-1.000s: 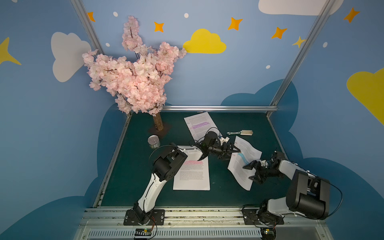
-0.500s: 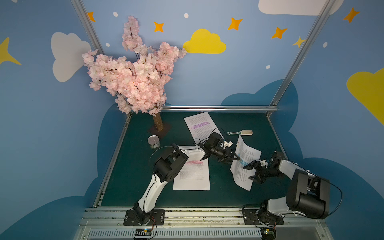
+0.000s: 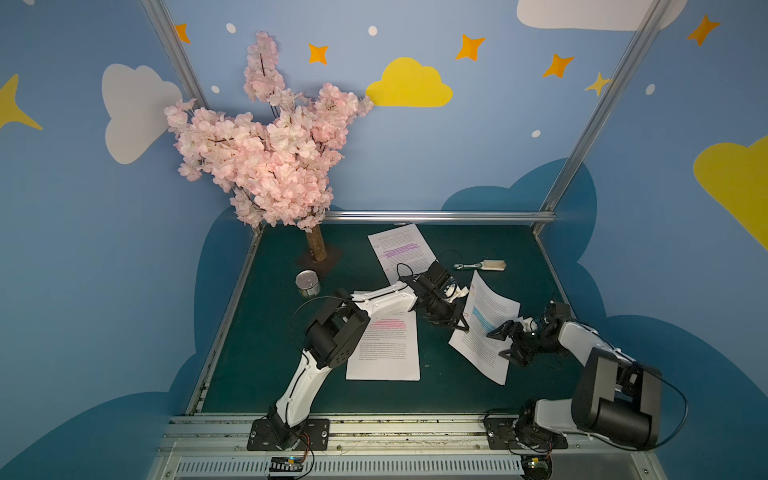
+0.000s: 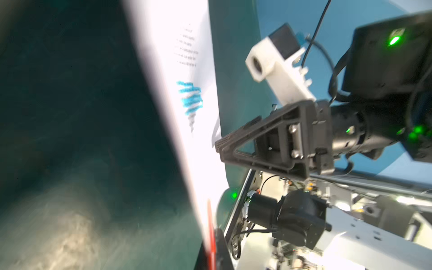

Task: Unclip the paperclips from the documents
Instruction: Pick up the document from the center of the board, then remove the paper clip from the document.

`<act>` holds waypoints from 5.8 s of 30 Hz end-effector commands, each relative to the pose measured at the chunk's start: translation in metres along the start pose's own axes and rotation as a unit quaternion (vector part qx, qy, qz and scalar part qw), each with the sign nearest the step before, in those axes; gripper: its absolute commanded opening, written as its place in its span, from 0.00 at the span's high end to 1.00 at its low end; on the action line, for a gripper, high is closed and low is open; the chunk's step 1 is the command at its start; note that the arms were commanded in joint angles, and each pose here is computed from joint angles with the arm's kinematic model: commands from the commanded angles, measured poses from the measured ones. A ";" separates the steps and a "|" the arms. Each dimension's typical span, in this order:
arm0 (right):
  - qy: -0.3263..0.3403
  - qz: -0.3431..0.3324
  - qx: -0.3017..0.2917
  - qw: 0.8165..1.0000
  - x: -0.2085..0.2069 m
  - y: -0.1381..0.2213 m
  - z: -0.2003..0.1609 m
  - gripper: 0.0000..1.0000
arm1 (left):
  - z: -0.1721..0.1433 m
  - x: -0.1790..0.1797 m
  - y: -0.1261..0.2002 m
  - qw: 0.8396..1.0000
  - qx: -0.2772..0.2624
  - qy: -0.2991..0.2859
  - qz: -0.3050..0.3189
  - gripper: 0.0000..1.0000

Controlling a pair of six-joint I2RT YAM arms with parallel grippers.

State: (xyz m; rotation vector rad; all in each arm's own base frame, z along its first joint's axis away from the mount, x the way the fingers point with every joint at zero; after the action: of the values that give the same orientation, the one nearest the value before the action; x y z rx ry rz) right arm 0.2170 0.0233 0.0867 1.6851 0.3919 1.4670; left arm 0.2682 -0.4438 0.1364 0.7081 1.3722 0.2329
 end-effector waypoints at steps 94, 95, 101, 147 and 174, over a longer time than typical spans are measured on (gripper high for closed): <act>0.265 0.517 0.048 0.813 0.392 0.171 -0.022 0.17 | -0.139 -0.117 0.325 0.904 -0.253 -0.343 0.035 0.96; 0.274 0.513 0.047 0.812 0.394 0.175 -0.024 0.17 | -0.138 -0.118 0.326 0.905 -0.256 -0.339 0.029 0.96; 0.294 0.504 0.034 0.812 0.394 0.180 -0.028 0.18 | -0.133 -0.120 0.326 0.910 -0.256 -0.327 0.000 0.96; 0.403 0.465 0.060 0.786 0.400 0.220 -0.059 1.00 | -0.097 -0.137 0.362 0.886 -0.346 -0.276 -0.140 0.25; 0.425 0.480 0.088 0.762 0.426 0.193 -0.042 1.00 | -0.126 -0.163 0.379 0.860 -0.317 -0.323 -0.235 0.70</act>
State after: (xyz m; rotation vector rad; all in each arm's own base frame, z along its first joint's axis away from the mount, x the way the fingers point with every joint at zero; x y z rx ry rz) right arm 0.2418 0.2299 0.4945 1.3795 0.1134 2.9904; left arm 0.2210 -0.2017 0.4824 -0.1423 0.7350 0.0540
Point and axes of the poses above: each gripper's point midway between its finger pads, its own y axis back along the fingers, its own x axis along the line the jaws close on, z = x × y, the point moved 4 cm from there along y, back along the fingers, and after that the axes turned 13 degrees about y, right-handed, at the moved point
